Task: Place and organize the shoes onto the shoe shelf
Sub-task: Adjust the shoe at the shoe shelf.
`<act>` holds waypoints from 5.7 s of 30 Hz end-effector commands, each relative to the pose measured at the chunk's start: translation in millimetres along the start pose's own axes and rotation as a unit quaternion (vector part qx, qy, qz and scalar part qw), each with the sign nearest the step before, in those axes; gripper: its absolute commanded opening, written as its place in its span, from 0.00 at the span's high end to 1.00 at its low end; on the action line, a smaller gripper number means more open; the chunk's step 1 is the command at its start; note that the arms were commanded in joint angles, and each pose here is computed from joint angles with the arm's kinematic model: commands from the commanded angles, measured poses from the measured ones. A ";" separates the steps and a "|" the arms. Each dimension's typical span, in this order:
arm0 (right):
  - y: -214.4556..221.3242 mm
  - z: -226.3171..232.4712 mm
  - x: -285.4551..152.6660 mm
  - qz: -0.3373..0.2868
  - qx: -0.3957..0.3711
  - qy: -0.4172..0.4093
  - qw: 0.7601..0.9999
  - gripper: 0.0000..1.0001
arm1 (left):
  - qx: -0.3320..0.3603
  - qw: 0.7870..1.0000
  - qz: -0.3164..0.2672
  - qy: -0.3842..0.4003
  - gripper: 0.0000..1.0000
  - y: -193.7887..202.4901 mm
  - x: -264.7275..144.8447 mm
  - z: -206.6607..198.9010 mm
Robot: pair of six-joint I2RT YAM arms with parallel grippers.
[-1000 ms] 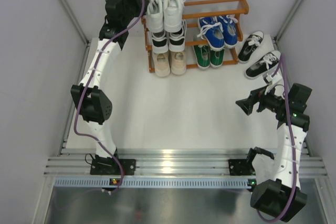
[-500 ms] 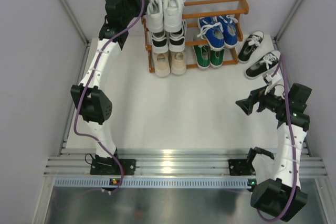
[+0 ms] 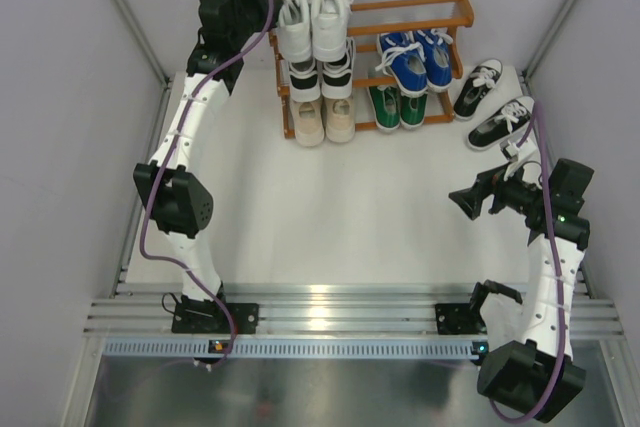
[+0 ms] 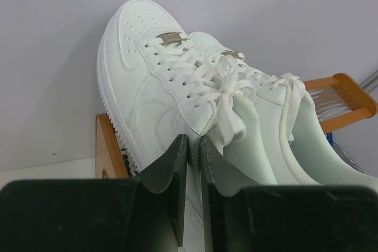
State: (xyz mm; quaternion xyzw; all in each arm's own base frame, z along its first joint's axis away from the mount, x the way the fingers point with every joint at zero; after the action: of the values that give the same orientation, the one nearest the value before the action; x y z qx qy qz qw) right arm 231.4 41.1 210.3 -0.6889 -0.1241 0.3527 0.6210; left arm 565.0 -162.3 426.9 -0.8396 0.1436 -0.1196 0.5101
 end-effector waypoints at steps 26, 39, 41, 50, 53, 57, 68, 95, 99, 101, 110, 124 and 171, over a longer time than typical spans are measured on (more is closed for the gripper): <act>-3.7 -1.6 -1.5 -0.011 -0.014 -0.003 1.000 0.01 | 0.012 0.992 -0.110 0.062 0.91 -88.9 -41.1 -54.3; -4.3 -1.2 -1.7 -0.011 -0.016 -0.003 1.000 0.01 | 0.001 0.997 -0.060 0.045 0.83 -39.3 -11.4 -26.2; -3.9 -1.2 -1.5 -0.011 -0.015 -0.003 1.000 0.01 | -0.001 0.997 -0.057 0.046 0.82 -35.7 -8.7 -24.8; -3.0 -1.5 -1.4 -0.010 -0.014 -0.003 1.000 0.01 | -0.003 0.999 -0.012 0.033 0.78 6.6 5.1 -3.5; -3.8 -1.5 -1.7 -0.011 -0.015 -0.003 1.000 0.01 | -0.004 0.999 -0.002 0.033 0.78 14.9 5.9 -0.7; -3.6 -2.1 -1.5 -0.011 -0.014 -0.003 1.000 0.01 | -0.003 0.999 -0.001 0.036 0.72 15.6 5.1 -1.8; -3.8 -2.0 -1.7 -0.011 -0.015 -0.003 1.000 0.01 | -0.001 0.999 -0.004 0.043 0.54 9.8 -5.9 -8.4; -2.9 -2.3 -1.8 -0.010 -0.015 -0.002 1.000 0.01 | 0.002 0.995 -0.087 0.049 0.38 -62.8 -43.0 -33.0; -2.0 -2.5 -1.9 -0.009 -0.013 -0.001 1.000 0.00 | 0.010 0.994 -0.099 0.034 0.36 -73.1 -51.9 -29.1; -2.1 -2.3 -1.9 -0.009 -0.013 -0.001 1.000 0.01 | 0.015 0.994 -0.105 0.018 0.35 -78.4 -58.5 -24.0; -0.8 -4.0 -1.5 -0.008 -0.011 0.000 1.000 0.01 | -0.024 0.992 -0.081 -0.092 0.77 -61.5 -57.1 44.5; -1.8 -3.7 -1.6 -0.011 -0.010 -0.003 1.000 0.01 | -0.030 0.995 -0.020 -0.088 0.89 -11.0 -9.1 72.1; -1.5 -2.4 -2.3 -0.011 -0.012 -0.005 1.000 0.01 | -0.040 0.997 0.022 -0.060 0.46 35.3 24.3 50.2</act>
State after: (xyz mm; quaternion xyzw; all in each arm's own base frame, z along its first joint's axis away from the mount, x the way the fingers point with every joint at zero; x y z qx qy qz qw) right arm 232.2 38.6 209.8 -0.6898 -0.1259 0.3512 0.6204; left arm 603.7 -119.6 348.7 -0.8600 0.1219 -0.0041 0.4955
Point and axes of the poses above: each gripper's point midway between its finger pads, its own x axis out along the fingers, its own z axis along the line the jaws close on, y = z × x, the point moved 1 cm from there along -x, back along the fingers, and after that the axes turned 8 degrees about -x, right-handed, at the moved point
